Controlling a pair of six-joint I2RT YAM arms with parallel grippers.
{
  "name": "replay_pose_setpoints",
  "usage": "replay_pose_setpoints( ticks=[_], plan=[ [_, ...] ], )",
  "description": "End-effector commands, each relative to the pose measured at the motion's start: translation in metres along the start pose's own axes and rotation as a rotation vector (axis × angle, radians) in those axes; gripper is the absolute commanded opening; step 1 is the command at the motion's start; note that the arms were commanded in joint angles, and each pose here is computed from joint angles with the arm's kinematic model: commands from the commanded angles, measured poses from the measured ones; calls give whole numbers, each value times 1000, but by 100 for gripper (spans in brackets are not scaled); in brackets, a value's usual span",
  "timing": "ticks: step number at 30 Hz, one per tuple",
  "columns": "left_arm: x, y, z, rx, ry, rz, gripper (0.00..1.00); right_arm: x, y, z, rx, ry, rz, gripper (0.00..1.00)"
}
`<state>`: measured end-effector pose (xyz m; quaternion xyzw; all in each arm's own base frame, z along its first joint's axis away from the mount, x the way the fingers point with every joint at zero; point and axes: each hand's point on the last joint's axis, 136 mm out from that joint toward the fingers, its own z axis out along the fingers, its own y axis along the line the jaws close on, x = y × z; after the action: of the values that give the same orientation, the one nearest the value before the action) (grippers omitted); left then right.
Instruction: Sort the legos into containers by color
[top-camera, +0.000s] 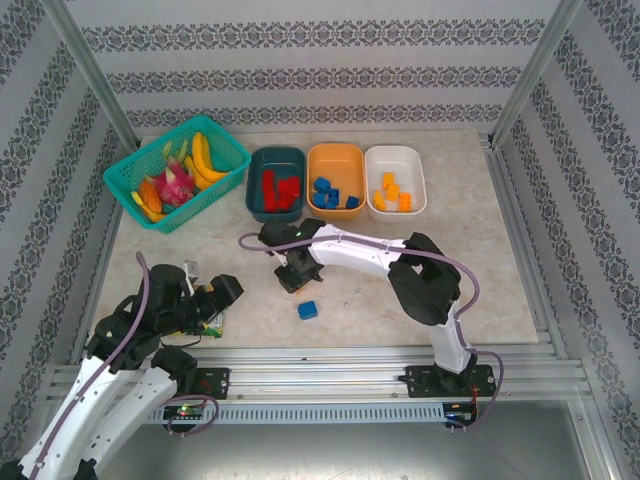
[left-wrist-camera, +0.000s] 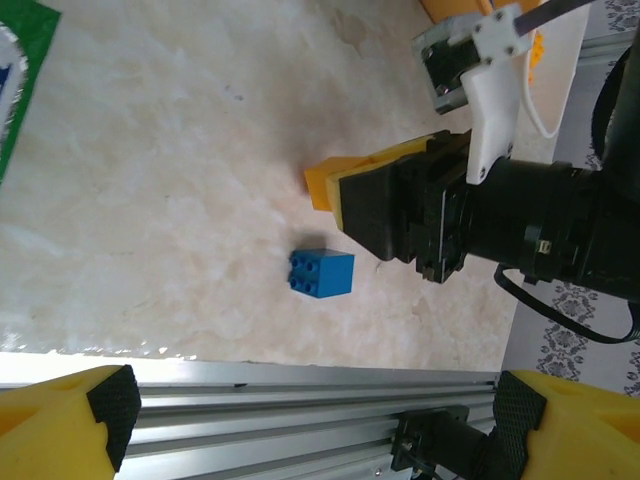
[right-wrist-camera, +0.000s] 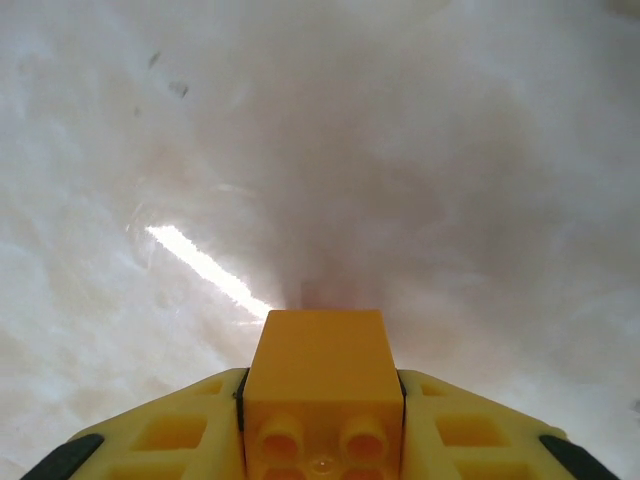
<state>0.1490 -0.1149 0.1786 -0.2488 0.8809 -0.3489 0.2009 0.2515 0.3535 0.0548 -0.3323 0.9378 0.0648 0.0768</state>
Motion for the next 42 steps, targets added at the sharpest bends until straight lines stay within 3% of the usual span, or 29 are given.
replay_pose_setpoints(
  ticks=[1,9,15,21,32,42],
  plan=[
    [-16,-36,9,108,-19,6,93,-24,-25,-49,-11,-99,77,31],
    [-55,-122,58,174,12,133,94,-55,-162,-116,-25,-290,446,31],
    [-82,-172,110,230,39,153,94,-72,-274,-129,-14,-398,715,30],
    [-106,-211,158,251,63,193,93,-95,-354,-122,13,-445,874,30],
    [-131,-252,228,276,108,234,92,-106,-435,-74,58,-450,1081,31],
    [-132,-245,258,243,126,233,92,-94,-451,-35,41,-376,1147,32]
  ],
)
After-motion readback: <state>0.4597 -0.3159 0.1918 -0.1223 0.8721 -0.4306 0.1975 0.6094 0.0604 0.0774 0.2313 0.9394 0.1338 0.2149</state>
